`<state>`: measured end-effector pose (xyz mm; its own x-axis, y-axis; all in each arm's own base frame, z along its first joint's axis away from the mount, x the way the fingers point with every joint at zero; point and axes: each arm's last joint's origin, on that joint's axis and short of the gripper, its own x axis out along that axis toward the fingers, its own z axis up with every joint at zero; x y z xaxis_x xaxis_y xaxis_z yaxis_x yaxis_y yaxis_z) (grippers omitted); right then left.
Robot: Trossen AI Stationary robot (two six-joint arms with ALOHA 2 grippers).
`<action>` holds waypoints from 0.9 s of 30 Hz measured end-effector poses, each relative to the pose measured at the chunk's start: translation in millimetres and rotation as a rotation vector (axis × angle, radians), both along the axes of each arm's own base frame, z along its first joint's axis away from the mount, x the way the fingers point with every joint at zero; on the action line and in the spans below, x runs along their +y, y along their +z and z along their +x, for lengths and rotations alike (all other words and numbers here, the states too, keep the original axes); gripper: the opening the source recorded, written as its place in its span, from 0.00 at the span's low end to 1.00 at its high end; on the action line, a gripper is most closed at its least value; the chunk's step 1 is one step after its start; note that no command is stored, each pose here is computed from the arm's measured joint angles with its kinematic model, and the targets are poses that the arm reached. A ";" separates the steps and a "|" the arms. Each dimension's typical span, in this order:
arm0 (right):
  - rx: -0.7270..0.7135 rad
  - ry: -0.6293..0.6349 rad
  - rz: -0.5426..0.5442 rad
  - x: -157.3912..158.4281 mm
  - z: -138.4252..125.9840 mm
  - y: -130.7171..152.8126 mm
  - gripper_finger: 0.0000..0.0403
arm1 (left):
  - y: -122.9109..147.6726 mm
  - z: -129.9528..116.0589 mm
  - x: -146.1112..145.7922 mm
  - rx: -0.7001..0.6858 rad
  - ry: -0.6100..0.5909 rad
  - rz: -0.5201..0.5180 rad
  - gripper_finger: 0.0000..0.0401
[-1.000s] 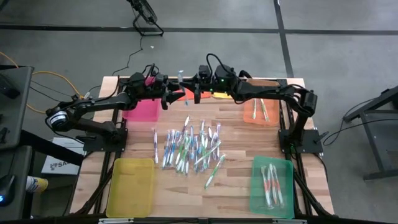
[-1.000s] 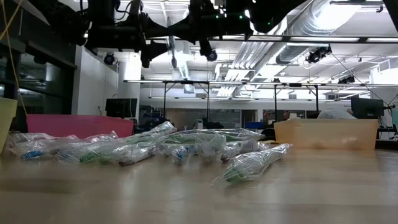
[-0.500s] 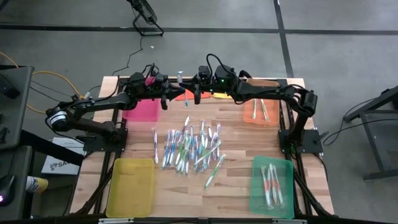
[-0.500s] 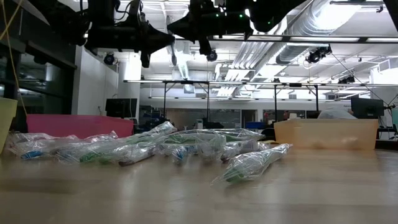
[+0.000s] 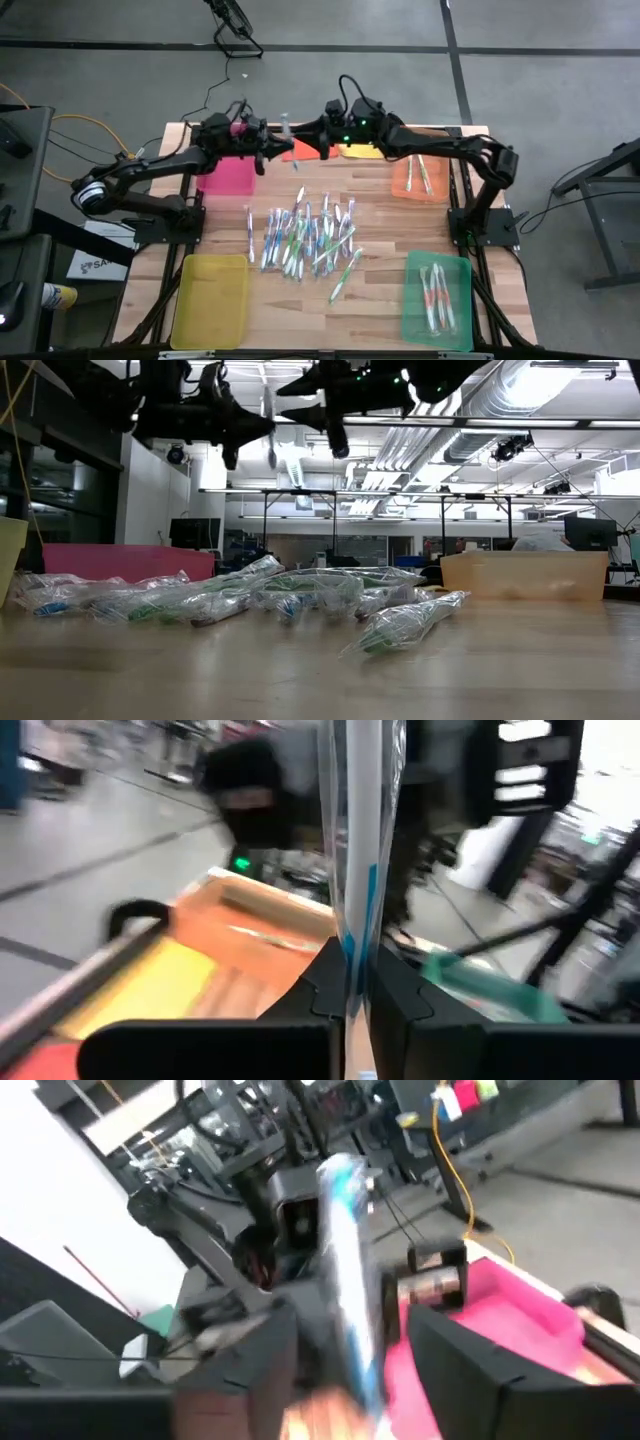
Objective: Pick & Place Toothbrushes
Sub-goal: Put the blue toothbrush into the red bin
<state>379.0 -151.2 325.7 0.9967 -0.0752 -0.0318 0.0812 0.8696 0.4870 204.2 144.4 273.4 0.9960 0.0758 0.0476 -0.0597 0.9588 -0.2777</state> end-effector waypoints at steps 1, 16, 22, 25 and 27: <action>0.020 -0.003 0.012 -0.8 -4.5 2.7 0.52 | -0.2 -4.9 2.6 0.021 0.018 -0.007 0.02; 0.246 -0.199 0.051 16.8 -82.2 52.3 0.60 | -26.3 -100.3 -5.5 0.619 0.659 -0.300 0.02; 0.238 -0.228 0.040 18.4 -87.6 57.7 0.60 | -35.1 -108.1 -9.6 0.747 0.787 -0.356 0.02; 0.257 -0.227 0.046 18.7 -87.8 55.7 0.60 | -37.3 -109.6 -9.5 0.774 0.829 -0.372 0.05; 0.276 -0.226 0.052 19.0 -88.4 53.8 0.60 | -38.8 -110.3 -9.9 0.791 0.839 -0.382 0.10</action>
<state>290.6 -132.2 379.5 0.9083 -0.2837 -0.3074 0.4033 0.7892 0.4631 93.9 134.5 234.6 0.3744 0.5871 -0.7178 -0.9035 0.4050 -0.1400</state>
